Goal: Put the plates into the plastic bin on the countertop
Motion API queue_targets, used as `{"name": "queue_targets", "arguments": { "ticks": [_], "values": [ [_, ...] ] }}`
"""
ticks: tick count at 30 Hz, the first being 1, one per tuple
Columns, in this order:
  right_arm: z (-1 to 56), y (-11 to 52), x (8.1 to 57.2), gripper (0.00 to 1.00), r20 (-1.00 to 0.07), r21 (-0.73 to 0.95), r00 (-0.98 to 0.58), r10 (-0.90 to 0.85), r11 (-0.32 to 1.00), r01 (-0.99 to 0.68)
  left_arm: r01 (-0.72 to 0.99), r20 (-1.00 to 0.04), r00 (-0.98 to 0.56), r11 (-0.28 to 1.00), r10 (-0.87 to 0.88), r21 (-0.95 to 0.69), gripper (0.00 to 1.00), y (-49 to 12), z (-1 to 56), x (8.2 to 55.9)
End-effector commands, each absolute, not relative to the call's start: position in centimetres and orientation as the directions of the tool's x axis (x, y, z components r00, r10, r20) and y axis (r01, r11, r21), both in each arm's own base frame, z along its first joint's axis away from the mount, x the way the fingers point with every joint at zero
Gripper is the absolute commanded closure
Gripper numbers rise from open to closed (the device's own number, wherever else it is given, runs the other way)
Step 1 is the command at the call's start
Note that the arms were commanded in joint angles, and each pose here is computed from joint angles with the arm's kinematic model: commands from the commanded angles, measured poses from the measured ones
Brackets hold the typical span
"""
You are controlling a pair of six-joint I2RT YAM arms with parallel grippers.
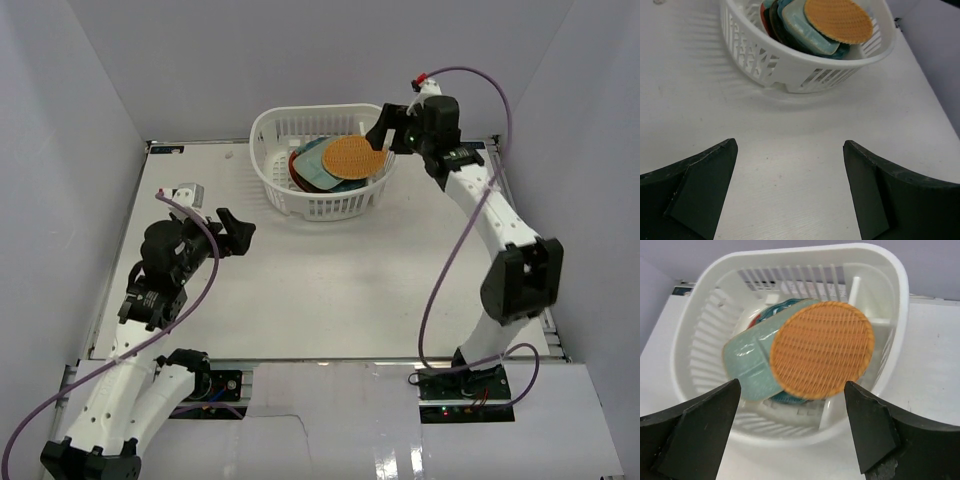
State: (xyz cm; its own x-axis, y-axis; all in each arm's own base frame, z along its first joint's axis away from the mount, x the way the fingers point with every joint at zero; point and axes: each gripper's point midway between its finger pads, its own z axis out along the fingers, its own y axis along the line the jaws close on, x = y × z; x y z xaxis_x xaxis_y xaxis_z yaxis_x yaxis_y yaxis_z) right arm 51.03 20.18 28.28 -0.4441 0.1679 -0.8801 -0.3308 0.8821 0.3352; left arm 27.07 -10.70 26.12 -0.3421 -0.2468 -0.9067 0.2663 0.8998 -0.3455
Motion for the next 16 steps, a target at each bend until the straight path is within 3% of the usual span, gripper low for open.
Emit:
{"name": "queue_targets", "arguments": {
  "ticks": [1, 2, 8, 13, 16],
  "values": [
    [33.4, 20.3, 45.0, 0.1, -0.941, 0.28, -0.306, 0.148, 0.847, -0.452, 0.383, -0.926, -0.223, 0.846, -0.304, -0.37, 0.02, -12.0, 32.7, 26.3],
    [37.0, 19.5, 41.9, 0.1, -0.958, 0.269, -0.223, 0.18, 0.836, -0.478, 0.411, -0.929, -0.186, 0.834, -0.319, -0.369, 0.02, -12.2, 34.7, 25.9],
    [40.8, 13.5, 30.9, 0.1, -0.953, 0.256, 0.04, 0.301, 0.868, -0.426, 0.492, -0.92, 0.017, 0.805, -0.391, -0.333, 0.02, -11.5, 42.4, 23.0],
    [41.5, 9.1, 27.0, 0.1, -0.908, 0.294, 0.199, 0.368, 0.9, -0.321, 0.478, -0.882, 0.15, 0.814, -0.446, -0.33, 0.02, -9.8, 45.6, 21.0],
    [41.5, 9.0, 26.7, 0.1, -0.906, 0.286, 0.216, 0.364, 0.902, -0.323, 0.473, -0.872, 0.123, 0.8, -0.474, -0.368, 0.02, -9.9, 45.0, 21.4]
  ]
}}
